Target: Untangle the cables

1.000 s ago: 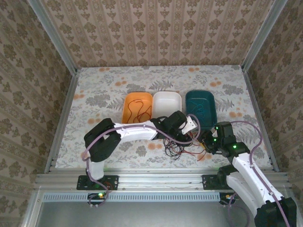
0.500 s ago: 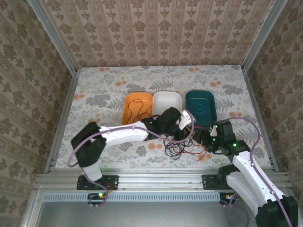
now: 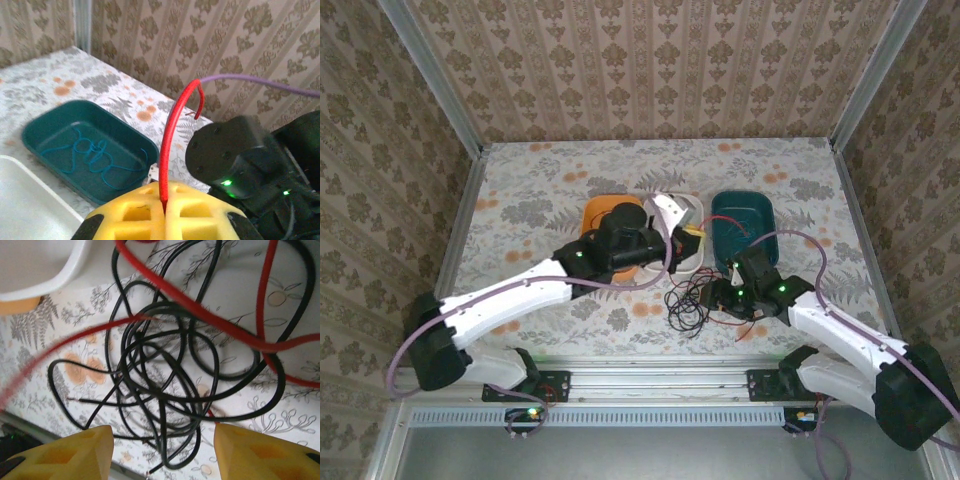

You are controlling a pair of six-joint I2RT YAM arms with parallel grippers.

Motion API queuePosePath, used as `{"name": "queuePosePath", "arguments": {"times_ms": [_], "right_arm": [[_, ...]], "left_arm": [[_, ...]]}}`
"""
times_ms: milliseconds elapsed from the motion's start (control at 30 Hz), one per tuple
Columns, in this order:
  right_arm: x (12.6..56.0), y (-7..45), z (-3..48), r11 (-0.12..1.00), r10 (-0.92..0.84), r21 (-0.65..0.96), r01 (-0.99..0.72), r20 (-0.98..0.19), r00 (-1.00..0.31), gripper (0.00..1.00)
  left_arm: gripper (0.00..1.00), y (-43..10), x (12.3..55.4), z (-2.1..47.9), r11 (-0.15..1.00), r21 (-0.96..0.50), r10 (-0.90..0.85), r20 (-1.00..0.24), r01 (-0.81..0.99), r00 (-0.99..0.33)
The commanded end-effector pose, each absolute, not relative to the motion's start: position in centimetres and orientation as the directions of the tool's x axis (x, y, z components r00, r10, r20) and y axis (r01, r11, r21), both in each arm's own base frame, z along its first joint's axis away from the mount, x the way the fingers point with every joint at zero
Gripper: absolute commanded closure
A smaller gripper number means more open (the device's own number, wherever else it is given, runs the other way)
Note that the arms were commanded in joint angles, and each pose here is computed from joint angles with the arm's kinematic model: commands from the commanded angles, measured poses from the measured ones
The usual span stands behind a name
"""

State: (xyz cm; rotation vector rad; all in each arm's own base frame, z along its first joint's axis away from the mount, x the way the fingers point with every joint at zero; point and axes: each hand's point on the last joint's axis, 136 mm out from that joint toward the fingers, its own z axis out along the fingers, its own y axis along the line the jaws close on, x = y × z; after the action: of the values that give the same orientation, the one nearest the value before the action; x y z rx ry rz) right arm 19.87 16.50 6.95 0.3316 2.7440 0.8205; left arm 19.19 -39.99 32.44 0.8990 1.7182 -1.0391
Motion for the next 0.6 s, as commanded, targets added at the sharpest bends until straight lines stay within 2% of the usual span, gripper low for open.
{"name": "queuePosePath", "arguments": {"times_ms": [0, 267, 433, 567], "right_arm": [[21.7, 17.0, 8.4, 0.792, 0.331, 0.598, 0.126, -0.247, -0.911, 0.42], [21.9, 16.6, 10.9, 0.756, 0.372, 0.651, 0.071, -0.338, -0.865, 0.39], [21.5, 16.8, 12.3, 0.725, 0.376, 0.689, 0.030, -0.359, -0.854, 0.39], [21.2, 16.8, 12.6, 0.735, 0.358, 0.678, 0.022, -0.360, -0.862, 0.40]], "left_arm": [[1.00, -36.8, 20.6, 37.5, 0.493, -0.162, 0.067, -0.972, 0.855, -0.223], [1.00, -28.0, 26.0, 41.0, 0.759, -0.169, -0.064, -0.981, 0.629, -0.185], [1.00, -23.6, 30.5, 38.9, 0.877, -0.167, -0.073, -0.973, 0.451, -0.219], [1.00, -21.7, 34.0, 34.7, 0.925, -0.180, -0.085, -0.956, 0.336, -0.280]]}}
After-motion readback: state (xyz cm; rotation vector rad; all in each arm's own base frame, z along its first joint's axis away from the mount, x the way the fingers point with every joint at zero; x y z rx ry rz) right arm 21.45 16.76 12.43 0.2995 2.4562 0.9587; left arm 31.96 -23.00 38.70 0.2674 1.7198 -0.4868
